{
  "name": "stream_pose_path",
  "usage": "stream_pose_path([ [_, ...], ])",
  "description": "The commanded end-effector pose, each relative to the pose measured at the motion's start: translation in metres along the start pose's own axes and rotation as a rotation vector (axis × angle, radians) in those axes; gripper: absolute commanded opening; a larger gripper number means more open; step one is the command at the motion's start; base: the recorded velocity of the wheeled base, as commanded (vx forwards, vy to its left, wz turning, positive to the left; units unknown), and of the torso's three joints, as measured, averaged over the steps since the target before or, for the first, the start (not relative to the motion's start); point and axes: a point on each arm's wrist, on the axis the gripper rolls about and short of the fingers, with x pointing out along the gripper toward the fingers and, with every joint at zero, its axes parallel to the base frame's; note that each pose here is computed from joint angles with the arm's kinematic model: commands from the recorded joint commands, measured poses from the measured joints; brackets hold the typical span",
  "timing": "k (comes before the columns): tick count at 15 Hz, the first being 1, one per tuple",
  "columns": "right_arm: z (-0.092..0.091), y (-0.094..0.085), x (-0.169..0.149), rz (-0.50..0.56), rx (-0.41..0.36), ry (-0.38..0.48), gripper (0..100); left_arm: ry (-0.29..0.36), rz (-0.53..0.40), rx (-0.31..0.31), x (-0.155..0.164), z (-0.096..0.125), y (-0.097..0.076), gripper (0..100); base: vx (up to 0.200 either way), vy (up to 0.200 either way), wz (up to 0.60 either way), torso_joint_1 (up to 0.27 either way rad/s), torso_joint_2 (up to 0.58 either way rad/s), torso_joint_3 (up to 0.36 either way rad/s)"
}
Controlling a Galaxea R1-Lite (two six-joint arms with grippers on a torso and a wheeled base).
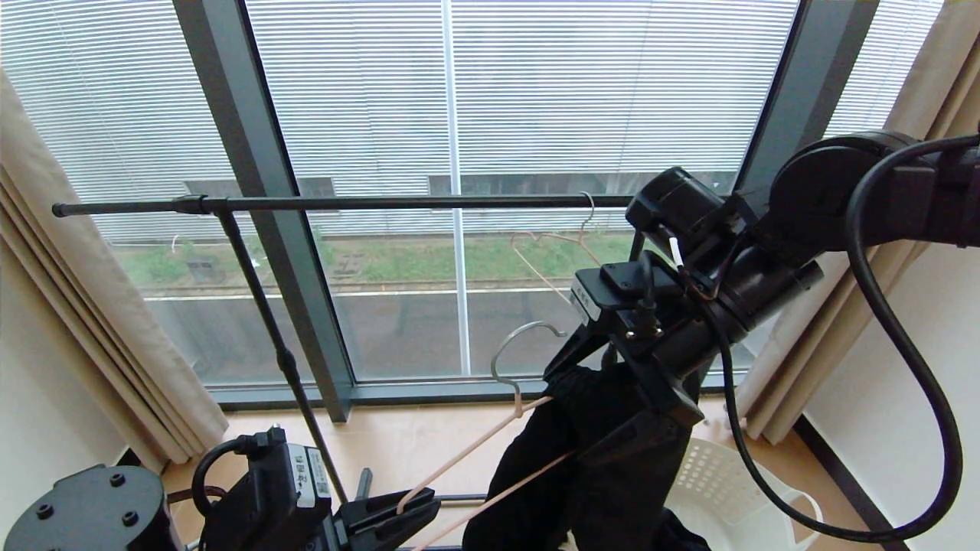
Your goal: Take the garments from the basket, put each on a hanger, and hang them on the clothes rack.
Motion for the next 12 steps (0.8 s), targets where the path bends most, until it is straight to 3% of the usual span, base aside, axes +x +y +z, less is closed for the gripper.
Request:
stream_pose_path([
  [1,0.0003,-0.0006,0.0005,0.000,-0.002,-0.001,0,0.000,0.000,0.000,0.0005,-0.0001,0.0001,0,0.000,0.000,0.00,0.000,0.00,0.000],
  [12,0.0015,0.0042,-0.0073,-0.012,-0.004,-0.005,0,0.004,-0.021,-0.003,0.0007,-0.0015,0.0005,0,0.000,0.000,0.00,0.000,0.00,0.000],
])
